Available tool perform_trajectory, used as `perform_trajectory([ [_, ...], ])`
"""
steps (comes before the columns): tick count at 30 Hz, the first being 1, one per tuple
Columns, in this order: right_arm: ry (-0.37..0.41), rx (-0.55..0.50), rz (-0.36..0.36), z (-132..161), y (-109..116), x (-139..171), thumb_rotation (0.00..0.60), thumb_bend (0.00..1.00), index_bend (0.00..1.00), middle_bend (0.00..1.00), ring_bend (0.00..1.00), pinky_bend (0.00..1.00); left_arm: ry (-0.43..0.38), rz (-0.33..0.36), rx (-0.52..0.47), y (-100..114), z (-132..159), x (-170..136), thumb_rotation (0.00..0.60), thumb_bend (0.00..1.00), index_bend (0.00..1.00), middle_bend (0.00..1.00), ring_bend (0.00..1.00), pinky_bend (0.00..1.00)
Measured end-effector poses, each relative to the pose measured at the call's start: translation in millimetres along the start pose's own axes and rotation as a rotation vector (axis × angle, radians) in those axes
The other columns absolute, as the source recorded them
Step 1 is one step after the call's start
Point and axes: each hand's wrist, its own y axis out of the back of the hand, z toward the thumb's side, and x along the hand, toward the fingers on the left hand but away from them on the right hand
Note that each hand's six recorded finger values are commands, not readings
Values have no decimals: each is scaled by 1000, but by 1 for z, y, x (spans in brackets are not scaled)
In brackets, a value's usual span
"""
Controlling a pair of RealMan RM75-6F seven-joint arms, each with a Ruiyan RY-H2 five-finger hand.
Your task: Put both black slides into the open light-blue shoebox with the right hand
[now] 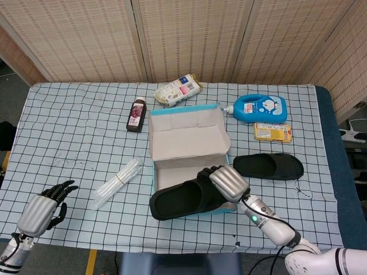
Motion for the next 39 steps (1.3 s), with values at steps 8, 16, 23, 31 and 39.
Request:
perform_trajectory([
  [8, -49, 21, 14, -14, -11, -1, 600, 0, 555, 516, 444, 500, -1, -6, 0, -1, 0, 0, 600, 713, 210, 136, 230, 450],
  [16, -88, 21, 76, -27, -31, -3, 600, 0, 555, 516, 444, 500, -7, -10, 4, -2, 2, 0, 600, 713, 210, 136, 230, 450],
  [23, -108, 45, 119, -32, -45, -3, 600, 0, 555, 516, 444, 500, -9, -11, 3, -2, 2, 0, 600, 713, 210, 135, 229, 450],
  [31, -176, 76, 206, -43, -60, -1, 600, 0, 555, 516, 444, 500, -9, -13, 1, -3, 2, 0, 600, 713, 211, 136, 229, 450],
  [39, -198, 76, 225, -41, -69, -6, 600, 0, 358, 390, 244, 423, -11, -11, -3, -2, 2, 0, 600, 713, 211, 136, 229, 450],
])
